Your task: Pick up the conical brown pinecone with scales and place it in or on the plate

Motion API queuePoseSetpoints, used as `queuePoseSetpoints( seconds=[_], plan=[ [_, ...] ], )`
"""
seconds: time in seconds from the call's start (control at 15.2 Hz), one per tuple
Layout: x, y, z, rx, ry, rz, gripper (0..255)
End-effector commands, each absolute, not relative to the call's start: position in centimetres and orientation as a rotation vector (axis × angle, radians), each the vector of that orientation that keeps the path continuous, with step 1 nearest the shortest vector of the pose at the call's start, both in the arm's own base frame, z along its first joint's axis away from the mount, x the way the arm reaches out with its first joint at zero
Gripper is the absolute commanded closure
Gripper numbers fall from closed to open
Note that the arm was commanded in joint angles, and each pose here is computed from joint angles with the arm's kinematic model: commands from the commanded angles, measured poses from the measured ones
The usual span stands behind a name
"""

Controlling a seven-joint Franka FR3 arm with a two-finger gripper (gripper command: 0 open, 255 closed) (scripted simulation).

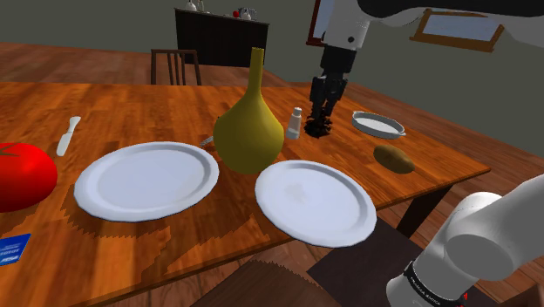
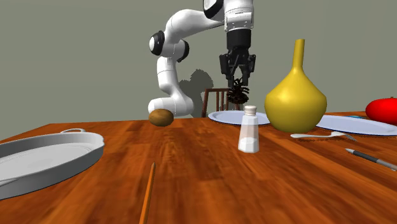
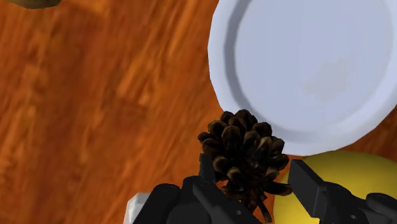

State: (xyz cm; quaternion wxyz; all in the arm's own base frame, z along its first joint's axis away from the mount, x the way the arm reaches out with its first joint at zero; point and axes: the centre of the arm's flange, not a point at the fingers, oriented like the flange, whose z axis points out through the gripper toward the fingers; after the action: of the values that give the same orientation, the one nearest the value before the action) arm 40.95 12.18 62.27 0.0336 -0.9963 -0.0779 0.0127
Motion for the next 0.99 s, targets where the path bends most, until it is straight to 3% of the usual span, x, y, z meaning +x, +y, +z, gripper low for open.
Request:
queuePoseSetpoints(
  seconds=[0.0, 0.59, 0.92],
  plan=[
    [39.2, 14.3, 62.4, -3.065, -0.238, 0.039, 255],
    [30.6, 23.1, 63.6, -3.065, -0.238, 0.039, 255],
    [30.6, 23.1, 60.9, -3.065, -0.238, 0.039, 255]
  ],
)
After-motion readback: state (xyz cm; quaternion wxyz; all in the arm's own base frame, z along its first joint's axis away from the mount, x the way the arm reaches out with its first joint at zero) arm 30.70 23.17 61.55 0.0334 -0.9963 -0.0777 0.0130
